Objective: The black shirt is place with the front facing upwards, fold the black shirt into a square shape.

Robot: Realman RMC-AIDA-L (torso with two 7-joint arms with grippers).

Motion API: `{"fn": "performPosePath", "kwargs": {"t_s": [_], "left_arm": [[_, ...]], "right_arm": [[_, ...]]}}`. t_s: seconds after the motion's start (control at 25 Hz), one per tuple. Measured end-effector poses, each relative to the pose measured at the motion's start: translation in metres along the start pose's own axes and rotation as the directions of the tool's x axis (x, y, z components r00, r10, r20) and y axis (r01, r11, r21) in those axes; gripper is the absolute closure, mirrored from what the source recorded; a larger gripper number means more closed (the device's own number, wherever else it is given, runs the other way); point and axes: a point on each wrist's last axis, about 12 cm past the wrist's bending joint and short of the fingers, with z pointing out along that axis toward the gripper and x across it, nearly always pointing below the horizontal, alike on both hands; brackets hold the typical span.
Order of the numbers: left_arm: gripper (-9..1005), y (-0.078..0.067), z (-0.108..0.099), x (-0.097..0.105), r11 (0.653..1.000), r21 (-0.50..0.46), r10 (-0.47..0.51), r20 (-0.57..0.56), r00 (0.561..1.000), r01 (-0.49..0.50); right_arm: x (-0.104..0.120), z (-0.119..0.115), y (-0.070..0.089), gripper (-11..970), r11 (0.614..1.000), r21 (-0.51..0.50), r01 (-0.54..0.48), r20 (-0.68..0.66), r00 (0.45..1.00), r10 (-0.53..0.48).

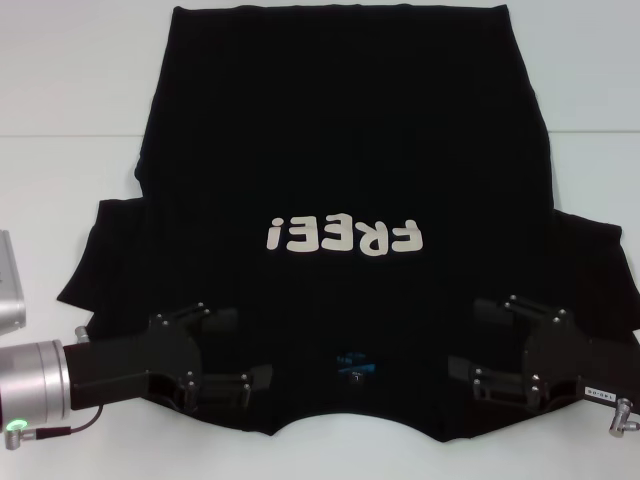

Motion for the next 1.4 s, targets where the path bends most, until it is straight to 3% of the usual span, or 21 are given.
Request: {"fn": "performPosePath", "kwargs": {"t_s": [0.36,0.44,0.52,0.72,0.96,1.16,1.4], "left_arm": [[45,0.0,0.0,0.0,1.0,0.0,-0.006,0.0,1.0,0.006],[46,0.001,0.0,-0.001,0.999,-0.007,-0.037,0.003,0.999,0.037],[46,0.007,-0.001,-0.004,0.989,-0.037,-0.145,0.012,0.989,0.146],[47,0.031,-0.01,-0.021,0.909,-0.105,-0.401,0.051,0.915,0.404],[48,0.062,-0.029,-0.046,0.797,-0.192,-0.551,0.156,0.82,0.572],[49,0.09,-0.044,-0.059,0.715,-0.351,-0.569,0.209,0.795,0.604],[49,0.107,-0.042,-0.057,0.66,-0.486,-0.547,0.212,0.81,0.573]], "right_arm": [[-0.001,0.001,-0.001,102,1.0,-0.002,0.002,0.001,1.0,-0.002],[-0.001,0.001,-0.001,102,1.0,-0.002,0.002,0.002,1.0,-0.002],[-0.001,0.001,-0.001,102,1.0,-0.002,0.001,0.001,1.0,-0.001],[0.0,0.002,-0.001,103,1.0,0.005,-0.006,-0.004,1.0,0.006],[0.001,0.003,-0.001,103,1.0,0.004,-0.011,-0.004,1.0,0.011],[0.002,0.004,0.001,102,1.0,0.001,-0.017,-0.004,1.0,0.017],[0.002,0.004,0.001,102,1.0,0.001,-0.024,-0.002,1.0,0.024]]}}
